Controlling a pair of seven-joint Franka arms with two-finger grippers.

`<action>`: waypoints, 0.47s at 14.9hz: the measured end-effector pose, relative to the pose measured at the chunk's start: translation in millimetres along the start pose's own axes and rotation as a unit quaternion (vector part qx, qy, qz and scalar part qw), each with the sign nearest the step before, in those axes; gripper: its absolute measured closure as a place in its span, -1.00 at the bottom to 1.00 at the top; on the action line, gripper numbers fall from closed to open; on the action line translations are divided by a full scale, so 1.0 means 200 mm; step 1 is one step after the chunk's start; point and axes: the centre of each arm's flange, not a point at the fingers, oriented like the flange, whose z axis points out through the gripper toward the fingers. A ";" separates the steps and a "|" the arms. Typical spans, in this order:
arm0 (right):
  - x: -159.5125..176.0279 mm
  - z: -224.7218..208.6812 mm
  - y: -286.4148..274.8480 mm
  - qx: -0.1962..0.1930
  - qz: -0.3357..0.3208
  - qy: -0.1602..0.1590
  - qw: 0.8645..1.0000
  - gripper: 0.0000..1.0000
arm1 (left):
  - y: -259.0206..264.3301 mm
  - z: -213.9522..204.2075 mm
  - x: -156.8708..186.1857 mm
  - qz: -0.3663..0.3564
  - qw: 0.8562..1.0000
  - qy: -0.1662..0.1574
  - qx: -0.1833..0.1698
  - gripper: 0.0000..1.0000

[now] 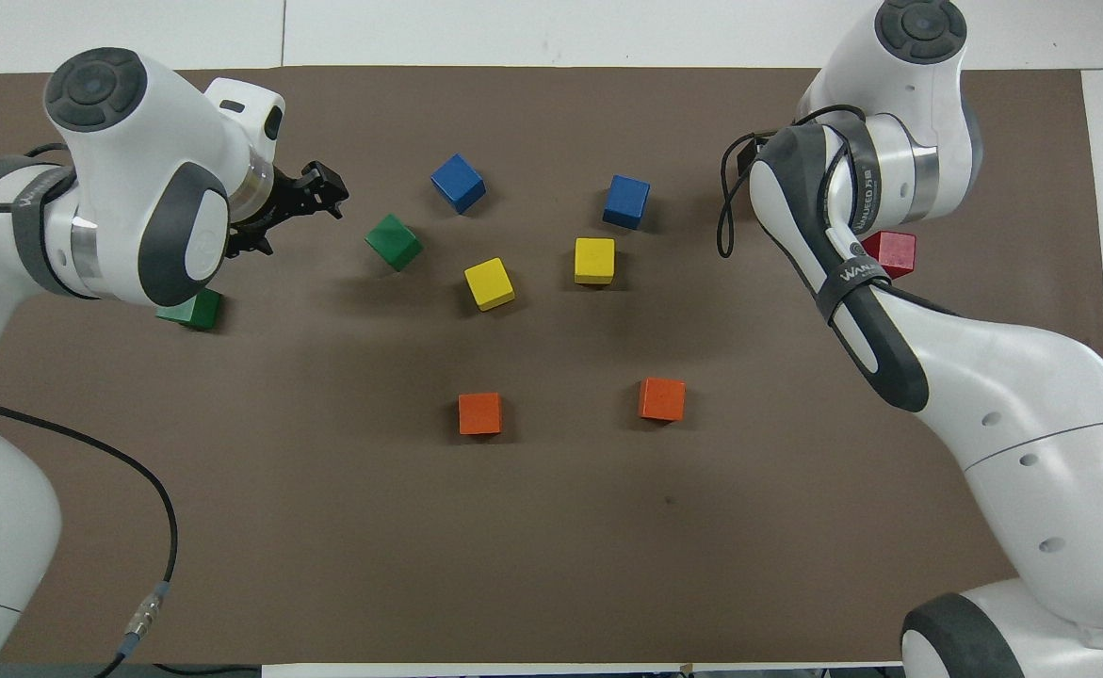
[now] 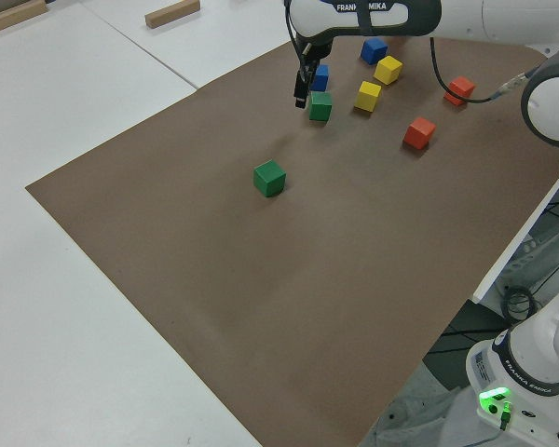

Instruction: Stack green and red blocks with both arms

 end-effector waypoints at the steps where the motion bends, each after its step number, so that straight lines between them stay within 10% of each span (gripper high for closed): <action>1: 0.00 0.01 0.00 -0.002 -0.003 0.001 1.000 -1.00 | 0.04 0.03 -0.02 -0.013 1.000 0.005 0.003 -1.00; 7: 0.03 0.10 -0.04 0.000 -0.026 0.018 1.000 -1.00 | 0.18 0.13 -0.09 -0.095 0.995 0.017 -0.001 -1.00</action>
